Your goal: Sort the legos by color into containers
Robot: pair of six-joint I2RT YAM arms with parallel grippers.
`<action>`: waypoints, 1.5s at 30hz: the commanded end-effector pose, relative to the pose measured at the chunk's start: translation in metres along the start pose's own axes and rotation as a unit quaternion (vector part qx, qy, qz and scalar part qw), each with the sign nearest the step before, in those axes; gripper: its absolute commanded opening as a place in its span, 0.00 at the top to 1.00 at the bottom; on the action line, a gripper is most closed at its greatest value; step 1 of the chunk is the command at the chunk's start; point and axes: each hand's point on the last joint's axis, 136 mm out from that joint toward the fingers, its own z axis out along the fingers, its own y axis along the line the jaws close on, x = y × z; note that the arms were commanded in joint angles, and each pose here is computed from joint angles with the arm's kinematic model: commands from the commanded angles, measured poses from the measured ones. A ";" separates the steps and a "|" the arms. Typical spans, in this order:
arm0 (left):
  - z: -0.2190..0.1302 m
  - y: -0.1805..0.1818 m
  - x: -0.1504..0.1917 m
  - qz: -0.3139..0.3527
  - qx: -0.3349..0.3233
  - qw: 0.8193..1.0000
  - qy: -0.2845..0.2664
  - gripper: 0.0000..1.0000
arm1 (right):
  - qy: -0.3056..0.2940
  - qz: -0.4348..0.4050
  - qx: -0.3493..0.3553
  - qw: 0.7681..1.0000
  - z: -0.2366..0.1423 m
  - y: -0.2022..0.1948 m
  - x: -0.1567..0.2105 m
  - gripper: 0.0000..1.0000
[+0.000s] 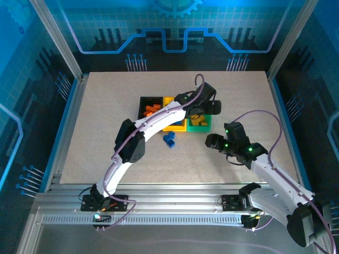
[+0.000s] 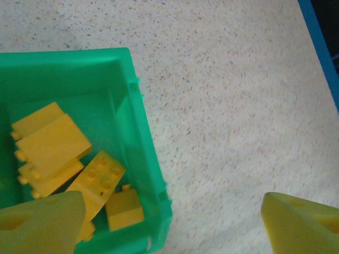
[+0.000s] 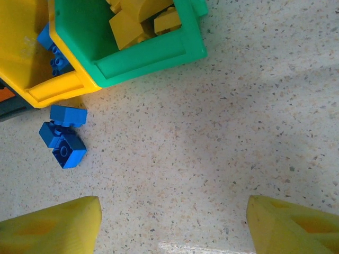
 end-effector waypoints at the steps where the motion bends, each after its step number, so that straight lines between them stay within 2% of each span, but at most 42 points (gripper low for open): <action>1: -0.068 -0.023 -0.028 -0.010 0.062 0.997 -0.047 0.01 | 0.002 -0.015 -0.015 1.000 0.004 0.004 -0.001 0.25; 8: -0.146 0.004 -0.012 -0.022 0.089 0.991 -0.093 0.01 | 0.035 -0.075 -0.032 0.996 0.023 0.034 0.009 0.23; 11: -0.168 0.040 0.016 -0.030 0.066 0.993 -0.096 0.01 | 0.055 -0.118 -0.031 0.991 0.035 0.053 0.020 0.23; 16: -0.199 0.120 0.076 -0.058 -0.006 0.993 -0.100 0.01 | 0.090 -0.184 -0.027 0.979 0.061 0.089 0.039 0.23; 21: -0.223 0.195 0.133 -0.100 -0.075 0.987 -0.104 0.01 | 0.109 -0.212 -0.012 0.971 0.090 0.117 0.051 0.22; 25: -0.237 0.228 0.159 -0.126 -0.094 0.981 -0.112 0.01 | 0.124 -0.237 0.022 0.963 0.116 0.127 0.059 0.23; 33: -0.245 0.252 0.169 -0.155 -0.110 0.976 -0.108 0.01 | 0.139 -0.289 0.090 0.943 0.152 0.128 0.060 0.29; 38: -0.244 0.255 0.168 -0.160 -0.108 0.976 -0.103 0.01 | 0.153 -0.310 0.093 0.934 0.158 0.130 0.066 0.32; 45: -0.239 0.256 0.168 -0.164 -0.106 0.976 -0.094 0.01 | 0.175 -0.331 0.080 0.924 0.167 0.137 0.079 0.44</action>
